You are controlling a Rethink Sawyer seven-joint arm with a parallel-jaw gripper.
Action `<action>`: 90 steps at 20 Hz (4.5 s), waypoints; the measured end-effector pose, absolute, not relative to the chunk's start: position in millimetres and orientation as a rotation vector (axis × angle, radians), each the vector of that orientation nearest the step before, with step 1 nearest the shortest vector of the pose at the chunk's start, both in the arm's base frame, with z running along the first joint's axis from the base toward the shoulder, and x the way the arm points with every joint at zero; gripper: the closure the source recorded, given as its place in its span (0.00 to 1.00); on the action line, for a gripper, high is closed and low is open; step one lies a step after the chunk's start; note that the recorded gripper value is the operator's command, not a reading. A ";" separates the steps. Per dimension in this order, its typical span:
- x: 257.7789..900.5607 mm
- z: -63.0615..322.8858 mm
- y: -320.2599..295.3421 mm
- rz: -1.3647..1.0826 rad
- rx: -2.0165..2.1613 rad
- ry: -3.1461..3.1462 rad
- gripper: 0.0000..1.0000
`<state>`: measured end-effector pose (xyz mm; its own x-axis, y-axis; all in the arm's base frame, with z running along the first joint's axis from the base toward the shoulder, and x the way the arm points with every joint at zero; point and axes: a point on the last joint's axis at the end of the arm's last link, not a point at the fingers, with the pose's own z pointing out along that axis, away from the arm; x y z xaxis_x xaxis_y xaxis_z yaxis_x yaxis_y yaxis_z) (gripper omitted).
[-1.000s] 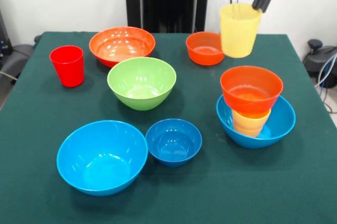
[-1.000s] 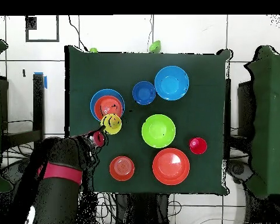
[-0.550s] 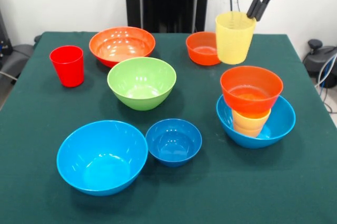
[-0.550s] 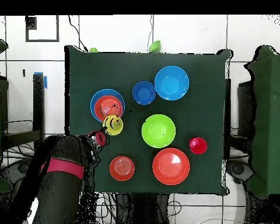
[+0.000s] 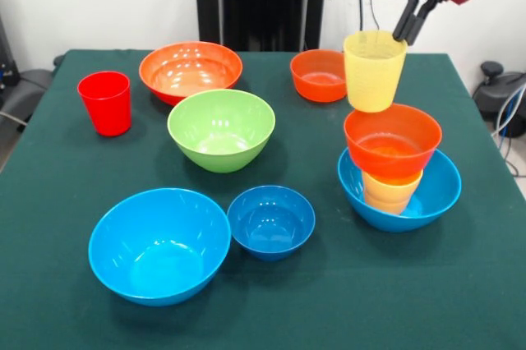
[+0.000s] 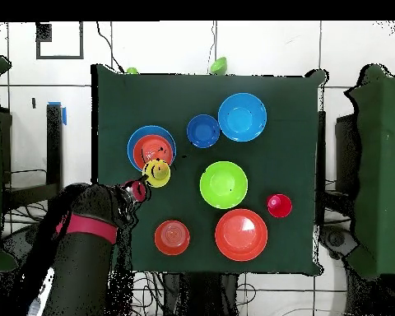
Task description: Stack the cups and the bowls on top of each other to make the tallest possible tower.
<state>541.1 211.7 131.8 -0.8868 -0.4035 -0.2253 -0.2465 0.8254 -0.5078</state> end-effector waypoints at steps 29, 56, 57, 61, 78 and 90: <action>548.5 108.2 219.2 -0.694 -0.466 2.710 1.00; 584.0 140.0 242.2 -0.595 -0.345 2.666 1.00; 587.2 143.1 240.9 -0.593 -0.338 2.661 1.00; 606.7 160.9 229.5 -0.574 -0.286 2.636 1.00; 646.6 180.7 152.5 -0.565 -0.091 2.638 1.00; 646.6 171.1 180.1 -0.499 -0.126 2.654 1.00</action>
<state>646.6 180.1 171.1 -0.9013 -0.1655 -0.4004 -0.0088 0.9309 -0.3651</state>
